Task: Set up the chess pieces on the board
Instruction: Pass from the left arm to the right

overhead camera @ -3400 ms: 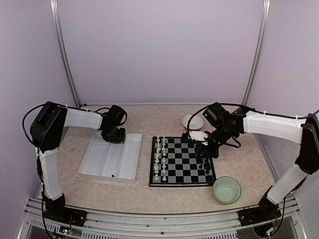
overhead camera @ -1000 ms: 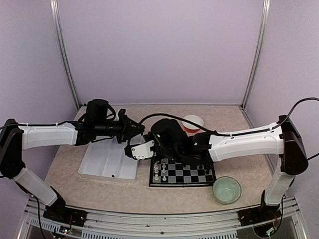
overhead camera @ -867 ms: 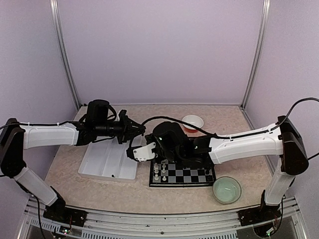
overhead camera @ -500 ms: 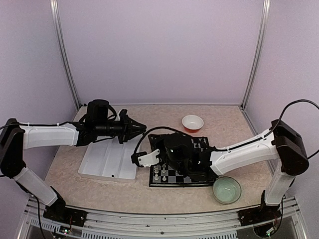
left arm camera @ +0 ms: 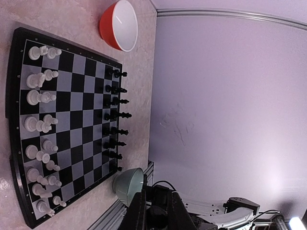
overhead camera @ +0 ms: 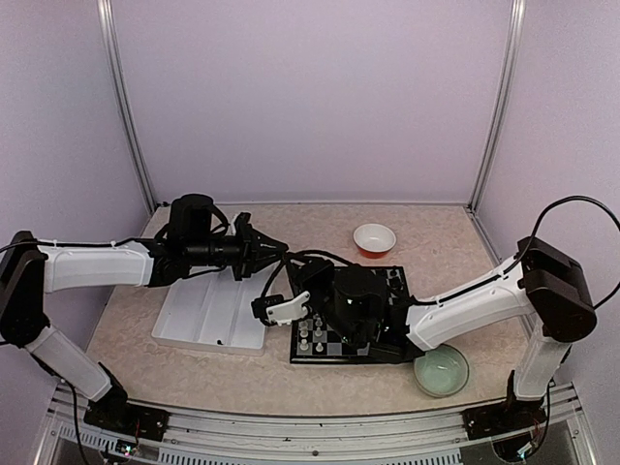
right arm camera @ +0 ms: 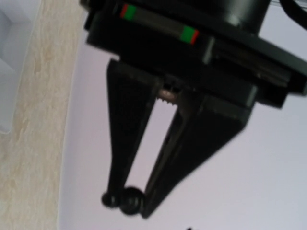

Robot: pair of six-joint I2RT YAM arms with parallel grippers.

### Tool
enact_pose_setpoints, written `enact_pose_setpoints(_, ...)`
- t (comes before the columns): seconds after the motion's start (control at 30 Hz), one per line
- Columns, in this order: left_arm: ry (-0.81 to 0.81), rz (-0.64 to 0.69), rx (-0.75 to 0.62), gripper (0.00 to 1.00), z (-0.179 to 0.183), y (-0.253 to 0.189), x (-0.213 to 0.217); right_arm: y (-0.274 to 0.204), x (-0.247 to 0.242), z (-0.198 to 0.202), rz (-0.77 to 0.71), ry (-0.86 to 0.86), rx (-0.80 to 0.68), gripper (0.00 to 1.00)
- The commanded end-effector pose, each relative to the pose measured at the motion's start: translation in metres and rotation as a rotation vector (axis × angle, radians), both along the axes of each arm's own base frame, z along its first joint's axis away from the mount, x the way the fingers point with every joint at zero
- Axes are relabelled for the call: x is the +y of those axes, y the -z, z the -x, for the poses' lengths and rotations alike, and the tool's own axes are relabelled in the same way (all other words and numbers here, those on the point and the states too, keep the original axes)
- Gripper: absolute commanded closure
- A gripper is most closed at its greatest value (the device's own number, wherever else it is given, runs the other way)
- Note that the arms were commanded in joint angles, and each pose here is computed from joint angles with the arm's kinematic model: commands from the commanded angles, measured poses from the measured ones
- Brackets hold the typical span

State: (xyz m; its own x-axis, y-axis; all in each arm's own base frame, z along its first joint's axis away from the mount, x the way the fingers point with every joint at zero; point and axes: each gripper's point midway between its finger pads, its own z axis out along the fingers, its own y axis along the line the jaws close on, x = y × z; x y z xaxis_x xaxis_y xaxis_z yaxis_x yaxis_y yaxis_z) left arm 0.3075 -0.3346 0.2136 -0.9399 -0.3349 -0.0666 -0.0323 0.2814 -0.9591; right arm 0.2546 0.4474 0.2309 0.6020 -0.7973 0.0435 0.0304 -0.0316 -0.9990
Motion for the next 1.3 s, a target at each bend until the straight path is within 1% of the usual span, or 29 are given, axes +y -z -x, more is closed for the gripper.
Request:
enact_pose_setpoints(0.0,0.016,0.037,-0.040,0.88,0.006,-0.017,-0.004,-0.003,0.013,0.004,-0.018,-0.025,0.003,0.73)
enact_pose_setpoints(0.1,0.016,0.041,-0.042,0.88,0.006,-0.019,-0.005,0.004,0.014,0.003,0.000,-0.024,0.026,0.74)
enact_pose_setpoints(0.53,0.040,0.050,-0.044,0.87,0.013,-0.022,-0.012,0.003,0.020,0.000,-0.004,-0.015,0.024,0.75)
enact_pose_setpoints(0.83,0.051,0.051,-0.037,0.87,0.016,-0.020,-0.013,0.005,0.019,-0.002,0.000,-0.005,0.021,0.80)
enact_pose_setpoints(1.13,0.067,0.061,-0.023,0.88,0.018,-0.019,-0.017,-0.006,0.015,-0.010,-0.030,0.017,-0.021,0.80)
enact_pose_setpoints(1.2,0.069,0.062,-0.022,0.88,0.018,-0.019,-0.018,-0.009,0.015,-0.011,-0.037,0.016,-0.024,0.81)
enact_pose_setpoints(1.27,0.071,0.061,-0.017,0.88,0.018,-0.017,-0.018,-0.011,0.014,-0.012,-0.042,0.016,-0.028,0.85)
